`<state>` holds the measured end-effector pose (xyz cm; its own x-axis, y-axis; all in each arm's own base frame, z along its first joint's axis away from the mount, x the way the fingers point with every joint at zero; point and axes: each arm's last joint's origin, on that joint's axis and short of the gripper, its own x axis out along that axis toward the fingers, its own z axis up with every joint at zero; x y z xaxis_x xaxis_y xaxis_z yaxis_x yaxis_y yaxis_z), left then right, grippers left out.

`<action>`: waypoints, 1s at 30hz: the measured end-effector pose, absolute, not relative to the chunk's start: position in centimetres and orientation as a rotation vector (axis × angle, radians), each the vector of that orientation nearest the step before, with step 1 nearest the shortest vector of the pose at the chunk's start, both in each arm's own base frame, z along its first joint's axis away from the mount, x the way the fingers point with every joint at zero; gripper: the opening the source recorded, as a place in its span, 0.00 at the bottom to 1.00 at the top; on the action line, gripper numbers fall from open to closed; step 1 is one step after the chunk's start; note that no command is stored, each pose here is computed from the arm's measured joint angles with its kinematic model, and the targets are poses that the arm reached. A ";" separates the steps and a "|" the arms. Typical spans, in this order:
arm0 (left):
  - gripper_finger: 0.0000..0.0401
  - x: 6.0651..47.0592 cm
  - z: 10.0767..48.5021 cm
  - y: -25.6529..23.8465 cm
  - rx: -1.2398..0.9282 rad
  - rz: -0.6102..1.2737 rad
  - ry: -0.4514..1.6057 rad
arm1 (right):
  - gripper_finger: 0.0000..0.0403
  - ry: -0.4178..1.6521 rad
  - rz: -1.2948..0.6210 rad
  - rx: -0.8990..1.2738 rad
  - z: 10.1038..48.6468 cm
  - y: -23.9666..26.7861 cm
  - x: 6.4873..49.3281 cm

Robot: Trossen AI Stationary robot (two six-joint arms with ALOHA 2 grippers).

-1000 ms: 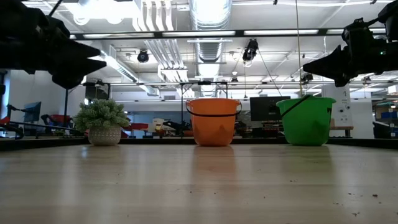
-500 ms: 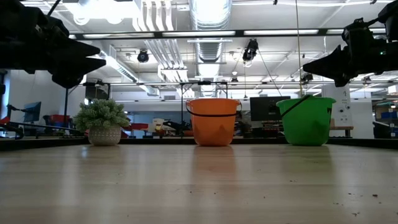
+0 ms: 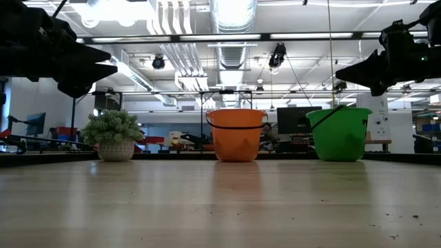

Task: Organize candy in baskets
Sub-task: Return to Home Position

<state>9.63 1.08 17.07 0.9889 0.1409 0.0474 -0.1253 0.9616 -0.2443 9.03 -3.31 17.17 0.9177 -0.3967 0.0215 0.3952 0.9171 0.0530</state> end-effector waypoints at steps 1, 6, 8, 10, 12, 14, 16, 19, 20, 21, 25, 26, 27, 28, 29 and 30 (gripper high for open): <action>0.42 9.6 17.1 1.1 -0.243 0.135 -0.064 | 0.07 -0.030 -0.407 0.048 17.2 -3.3 9.0; 0.42 9.6 17.1 1.1 -0.243 0.135 -0.064 | 0.07 -0.016 -0.408 0.050 17.1 -3.4 9.1; 0.42 9.6 17.0 1.1 -0.243 0.135 -0.064 | 0.07 -0.015 -0.408 0.050 17.0 -3.4 9.2; 0.42 9.6 17.0 1.1 -0.243 0.135 -0.064 | 0.07 -0.016 -0.407 0.050 17.1 -3.4 9.2; 0.42 9.6 17.1 1.1 -0.243 0.135 -0.064 | 0.07 -0.016 -0.407 0.050 17.1 -3.4 9.2; 0.42 9.6 17.1 1.1 -0.243 0.135 -0.064 | 0.07 -0.016 -0.408 0.050 17.1 -3.4 9.2; 0.42 9.6 17.2 1.1 -0.243 0.134 -0.064 | 0.07 -0.016 -0.408 0.050 17.1 -3.4 9.2; 0.42 9.6 17.4 1.1 -0.243 0.133 -0.074 | 0.07 -0.017 -0.407 0.050 17.1 -3.4 9.2; 0.42 9.6 17.4 1.1 -0.243 0.133 -0.071 | 0.07 -0.017 -0.407 0.050 17.1 -3.4 9.2; 0.42 9.6 17.4 1.1 -0.243 0.134 -0.069 | 0.07 -0.017 -0.407 0.050 17.1 -3.4 9.2; 0.42 9.6 17.4 1.1 -0.243 0.134 -0.070 | 0.07 -0.017 -0.407 0.050 17.1 -3.4 9.2; 0.42 9.6 17.4 1.1 -0.243 0.133 -0.070 | 0.07 -0.017 -0.407 0.050 17.1 -3.4 9.2; 0.42 9.6 17.4 1.1 -0.243 0.133 -0.071 | 0.07 -0.017 -0.407 0.050 17.1 -3.4 9.2; 0.42 9.6 17.4 1.1 -0.243 0.133 -0.071 | 0.07 -0.018 -0.407 0.050 17.1 -3.4 9.2; 0.42 9.6 17.4 1.1 -0.243 0.133 -0.071 | 0.07 -0.017 -0.407 0.050 17.1 -3.4 9.2; 0.42 9.6 17.4 1.1 -0.243 0.133 -0.071 | 0.07 -0.017 -0.407 0.050 17.1 -3.4 9.2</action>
